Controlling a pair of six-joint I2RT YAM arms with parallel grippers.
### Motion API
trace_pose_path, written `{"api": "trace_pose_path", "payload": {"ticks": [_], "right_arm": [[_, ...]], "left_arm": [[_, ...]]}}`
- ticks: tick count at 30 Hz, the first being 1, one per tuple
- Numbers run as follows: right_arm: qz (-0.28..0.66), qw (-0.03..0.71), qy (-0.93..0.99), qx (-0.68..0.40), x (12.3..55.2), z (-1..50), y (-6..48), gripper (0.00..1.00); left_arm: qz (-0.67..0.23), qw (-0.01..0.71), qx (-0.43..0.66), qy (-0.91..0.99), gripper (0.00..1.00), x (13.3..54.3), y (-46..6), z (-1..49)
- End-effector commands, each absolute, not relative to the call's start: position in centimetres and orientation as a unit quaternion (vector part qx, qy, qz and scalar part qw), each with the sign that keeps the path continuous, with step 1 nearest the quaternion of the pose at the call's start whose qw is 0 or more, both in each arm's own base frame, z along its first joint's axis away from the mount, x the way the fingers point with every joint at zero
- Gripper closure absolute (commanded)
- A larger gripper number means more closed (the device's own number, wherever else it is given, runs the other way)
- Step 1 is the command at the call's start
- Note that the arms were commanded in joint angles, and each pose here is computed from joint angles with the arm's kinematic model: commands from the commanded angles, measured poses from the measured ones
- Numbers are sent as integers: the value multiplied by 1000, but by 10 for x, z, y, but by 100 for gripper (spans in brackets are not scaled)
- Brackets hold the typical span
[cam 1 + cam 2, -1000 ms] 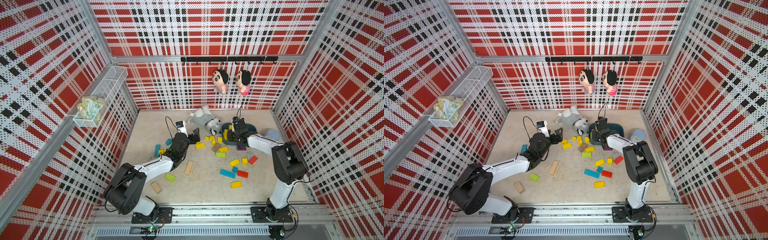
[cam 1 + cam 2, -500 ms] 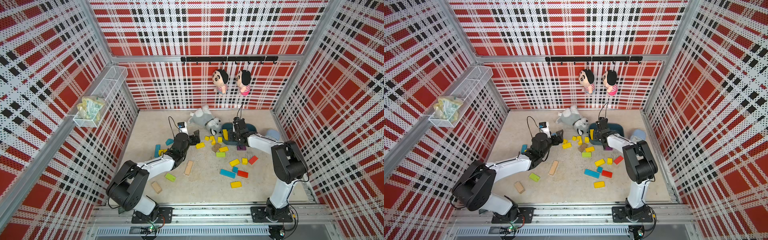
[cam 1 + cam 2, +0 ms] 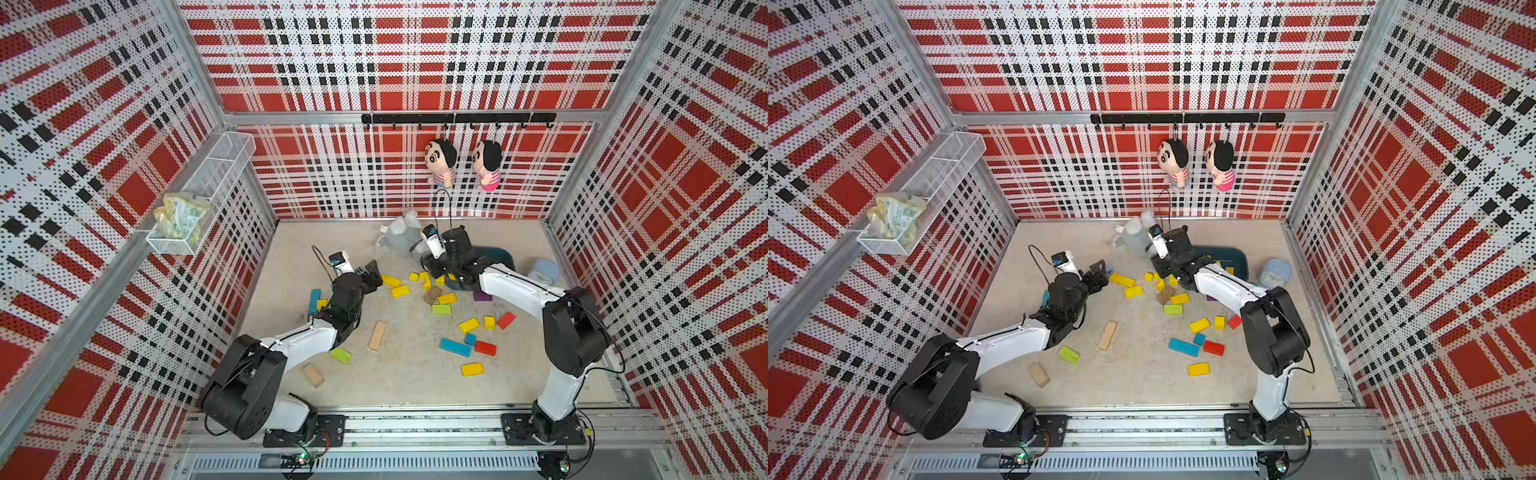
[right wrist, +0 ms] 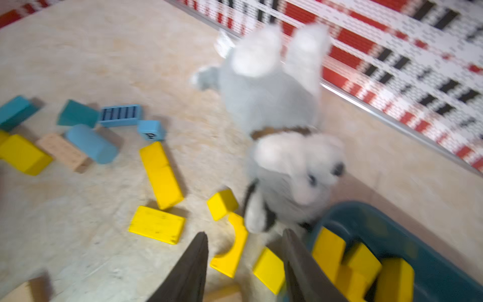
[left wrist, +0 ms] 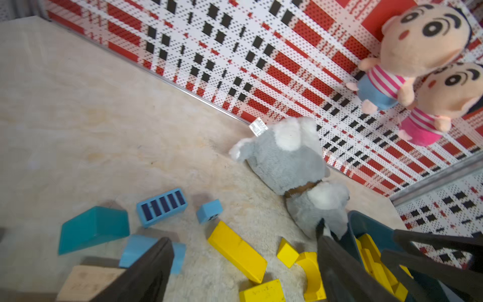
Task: Pick out the yellow building blocks
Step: Place the building block in the storage box, then pick up the building block from the center of the board.
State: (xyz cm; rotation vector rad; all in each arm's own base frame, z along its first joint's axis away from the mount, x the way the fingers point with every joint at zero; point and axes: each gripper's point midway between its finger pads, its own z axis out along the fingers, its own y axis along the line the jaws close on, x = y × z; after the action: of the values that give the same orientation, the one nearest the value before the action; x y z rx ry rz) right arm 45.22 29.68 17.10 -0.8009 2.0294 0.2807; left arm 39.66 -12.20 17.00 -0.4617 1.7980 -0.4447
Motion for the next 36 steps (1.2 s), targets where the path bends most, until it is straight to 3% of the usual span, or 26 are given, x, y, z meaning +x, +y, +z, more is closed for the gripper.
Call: {"api": "trace_pose_path", "payload": {"ticks": [1,12,36], "right_arm": [[140,422,787,-427,440,151,334,50],[159,355,777,-496,448,111,388,49],[103,298,800,-510,451,35,407,50]], "left_arm": [[-212,594,-260,731,12,390,-101,184],[-207,601,-305,709,13,365,-71,184],[-191,587,-334,713,15,335,-42,171]]}}
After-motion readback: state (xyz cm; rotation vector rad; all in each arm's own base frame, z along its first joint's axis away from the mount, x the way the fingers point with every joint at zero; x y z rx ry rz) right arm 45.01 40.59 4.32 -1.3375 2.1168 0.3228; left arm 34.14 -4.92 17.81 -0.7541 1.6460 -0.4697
